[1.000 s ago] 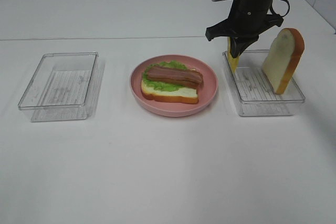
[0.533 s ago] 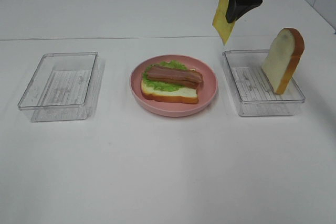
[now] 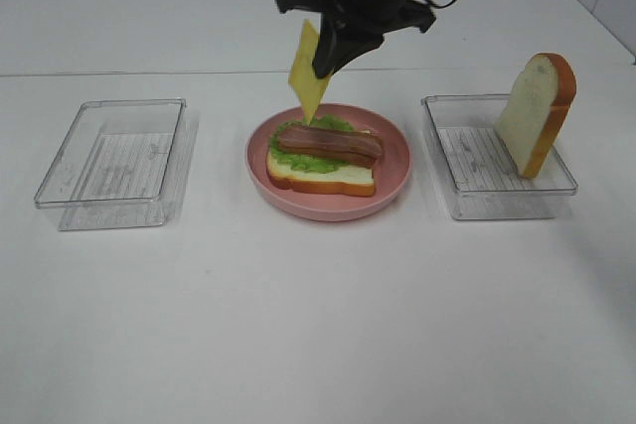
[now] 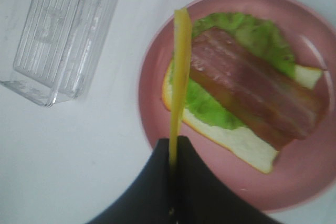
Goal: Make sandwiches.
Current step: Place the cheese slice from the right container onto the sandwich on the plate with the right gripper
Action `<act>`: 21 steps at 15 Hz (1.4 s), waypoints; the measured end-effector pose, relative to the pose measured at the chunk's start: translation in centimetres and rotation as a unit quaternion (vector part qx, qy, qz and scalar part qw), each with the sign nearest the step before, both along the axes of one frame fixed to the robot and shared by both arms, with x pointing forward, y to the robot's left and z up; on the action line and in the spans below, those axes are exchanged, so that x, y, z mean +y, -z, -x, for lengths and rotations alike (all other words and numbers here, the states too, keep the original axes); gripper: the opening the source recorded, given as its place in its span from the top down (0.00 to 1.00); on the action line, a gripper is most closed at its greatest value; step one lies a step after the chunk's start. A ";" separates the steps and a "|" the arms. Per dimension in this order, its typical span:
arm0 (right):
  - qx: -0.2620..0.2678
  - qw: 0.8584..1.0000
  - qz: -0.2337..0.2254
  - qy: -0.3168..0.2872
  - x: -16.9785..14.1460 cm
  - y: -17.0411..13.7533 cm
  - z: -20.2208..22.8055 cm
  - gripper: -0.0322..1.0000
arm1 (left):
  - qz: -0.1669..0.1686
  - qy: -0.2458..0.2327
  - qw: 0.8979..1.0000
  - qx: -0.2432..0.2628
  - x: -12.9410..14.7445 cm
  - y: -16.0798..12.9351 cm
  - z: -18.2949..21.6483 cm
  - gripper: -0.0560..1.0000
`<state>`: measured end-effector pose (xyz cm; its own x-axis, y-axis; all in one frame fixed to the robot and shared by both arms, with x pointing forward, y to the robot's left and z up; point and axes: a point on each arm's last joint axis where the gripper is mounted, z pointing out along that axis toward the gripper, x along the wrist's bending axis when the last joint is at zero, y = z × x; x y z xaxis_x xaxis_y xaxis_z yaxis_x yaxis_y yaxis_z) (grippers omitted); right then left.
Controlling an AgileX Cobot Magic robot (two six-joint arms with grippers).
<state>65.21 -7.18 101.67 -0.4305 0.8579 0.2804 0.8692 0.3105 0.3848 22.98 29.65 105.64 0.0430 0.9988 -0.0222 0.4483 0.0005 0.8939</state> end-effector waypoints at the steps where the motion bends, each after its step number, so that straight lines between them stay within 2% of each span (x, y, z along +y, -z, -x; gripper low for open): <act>1: 0.014 1.000 0.002 -0.014 1.6 1.7 0.3 0.95 | 0.000 0.000 1.000 0.000 0.0 0.0 0.0 0.01; 4: 0.029 0.999 0.008 -0.016 2.6 4.7 0.0 0.95 | 0.000 0.000 1.000 0.000 0.0 0.0 0.0 0.01; 6: 0.024 0.999 0.045 -0.018 2.4 7.1 -0.7 0.95 | 0.000 0.000 1.000 0.000 0.0 0.0 0.0 0.01; 10: 0.001 0.992 0.124 -0.008 1.2 9.0 -1.5 0.95 | 0.000 0.000 1.000 0.000 0.0 0.0 0.0 0.01; 11: -0.001 0.992 0.128 -0.009 1.1 9.0 -1.5 0.94 | 0.000 0.000 1.000 0.000 0.0 0.0 0.0 0.01; 12: -0.001 0.992 0.129 -0.005 1.1 9.0 -1.6 0.86 | 0.000 0.000 1.000 0.000 0.0 0.0 0.0 0.01; 13: -0.001 0.992 0.130 -0.005 1.1 9.0 -1.6 0.68 | 0.000 0.000 1.000 0.000 0.0 0.0 0.0 0.01; 14: 0.001 0.991 0.132 -0.005 1.0 9.0 -1.5 0.35 | 0.000 0.000 1.000 0.000 0.0 0.0 0.0 0.01; 15: 0.007 0.991 0.134 -0.006 1.0 8.8 -1.4 0.19 | 0.000 0.000 1.000 0.000 0.0 0.0 0.0 0.01; 17: 0.012 0.991 0.134 -0.007 0.9 7.9 -1.1 0.09 | 0.000 0.000 1.000 0.000 0.0 0.0 0.0 0.01; 18: 0.007 0.990 0.140 -0.009 0.6 6.6 -0.8 0.07 | 0.000 0.000 1.000 0.000 0.0 0.0 0.0 0.01; 21: -0.041 0.987 0.152 -0.011 -0.3 2.0 -0.2 0.06 | 0.000 0.000 1.000 0.000 0.0 0.0 0.0 0.01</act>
<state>65.42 -7.51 99.62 -0.4597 0.8877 -0.0251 0.8312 0.4400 0.3398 22.98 29.65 105.64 0.0430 0.9988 -0.0222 0.4483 0.0005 0.8939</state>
